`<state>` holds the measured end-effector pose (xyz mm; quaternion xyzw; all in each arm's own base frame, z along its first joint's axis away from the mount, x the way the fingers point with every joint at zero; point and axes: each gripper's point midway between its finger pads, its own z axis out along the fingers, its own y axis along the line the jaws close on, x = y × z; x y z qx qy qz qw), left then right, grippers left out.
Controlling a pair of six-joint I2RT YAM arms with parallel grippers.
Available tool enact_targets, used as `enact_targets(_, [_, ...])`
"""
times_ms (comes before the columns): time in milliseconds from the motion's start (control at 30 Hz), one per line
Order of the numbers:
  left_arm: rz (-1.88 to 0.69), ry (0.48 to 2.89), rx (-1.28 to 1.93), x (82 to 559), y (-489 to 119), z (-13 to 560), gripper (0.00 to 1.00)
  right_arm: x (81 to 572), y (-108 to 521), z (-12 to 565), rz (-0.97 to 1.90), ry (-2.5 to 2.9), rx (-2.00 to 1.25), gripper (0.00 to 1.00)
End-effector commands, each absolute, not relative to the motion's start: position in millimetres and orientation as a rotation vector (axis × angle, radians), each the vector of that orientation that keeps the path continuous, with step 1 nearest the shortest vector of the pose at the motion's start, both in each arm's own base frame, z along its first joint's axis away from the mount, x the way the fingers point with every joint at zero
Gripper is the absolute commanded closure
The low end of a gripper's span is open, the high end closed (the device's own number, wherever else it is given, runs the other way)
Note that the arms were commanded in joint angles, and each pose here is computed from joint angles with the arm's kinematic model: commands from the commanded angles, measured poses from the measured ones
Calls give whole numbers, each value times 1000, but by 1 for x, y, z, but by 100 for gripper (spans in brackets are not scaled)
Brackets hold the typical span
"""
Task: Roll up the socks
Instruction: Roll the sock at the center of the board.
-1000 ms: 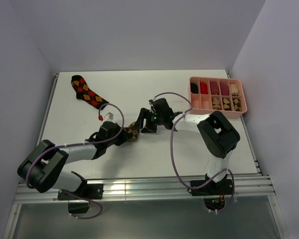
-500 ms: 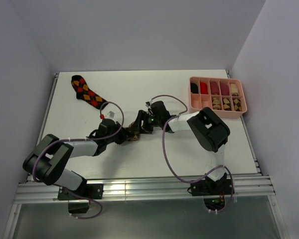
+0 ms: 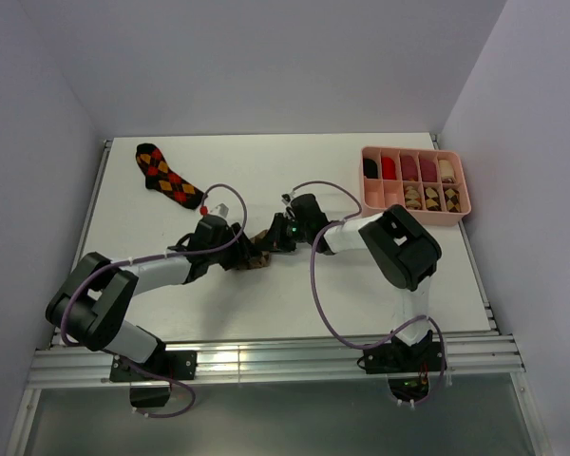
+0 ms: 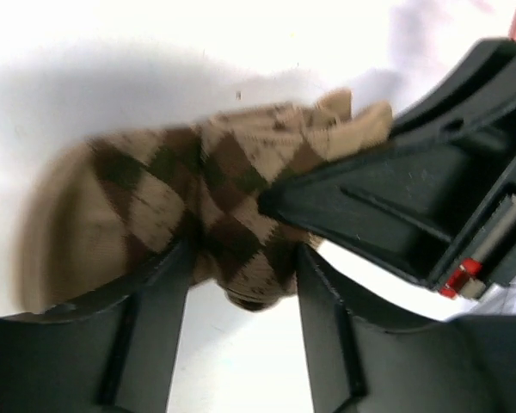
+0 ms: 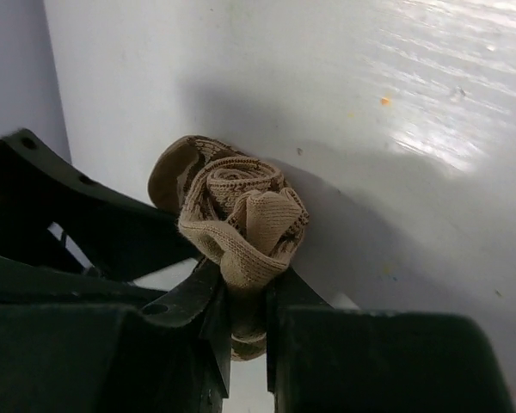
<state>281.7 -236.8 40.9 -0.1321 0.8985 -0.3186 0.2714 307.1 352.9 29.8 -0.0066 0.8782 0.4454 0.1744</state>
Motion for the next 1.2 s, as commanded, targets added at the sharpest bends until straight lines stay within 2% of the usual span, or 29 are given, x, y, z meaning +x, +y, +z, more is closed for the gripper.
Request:
enact_targets(0, [-693, 2397, -226, 302, -227, 52, 42, 297, 316, 9, 1027, 2603, 8, 100])
enact_targets(167, [-594, 2265, -108, 316, -232, 94, 36, 293, 292, 14, 833, 2686, 66, 100])
enact_targets(300, [-505, 2183, 48, 296, -259, 110, 34, 289, 279, 17, 707, 2756, 113, 100])
enact_targets(600, [-370, 2168, 201, 256, -302, 91, 34, 281, 280, 20, 558, 2842, 83, 100])
enact_targets(967, [-149, 2141, 239, 264, -318, 74, 34, 276, 290, 15, 542, 2879, 33, 100])
enact_targets(1067, [-105, 2168, 229, 263, -316, 61, 37, 274, 291, 15, 548, 2885, 27, 100])
enact_targets(1167, [-58, 2209, 208, 260, -310, 46, 49, 273, 294, 16, 562, 2887, 19, 100])
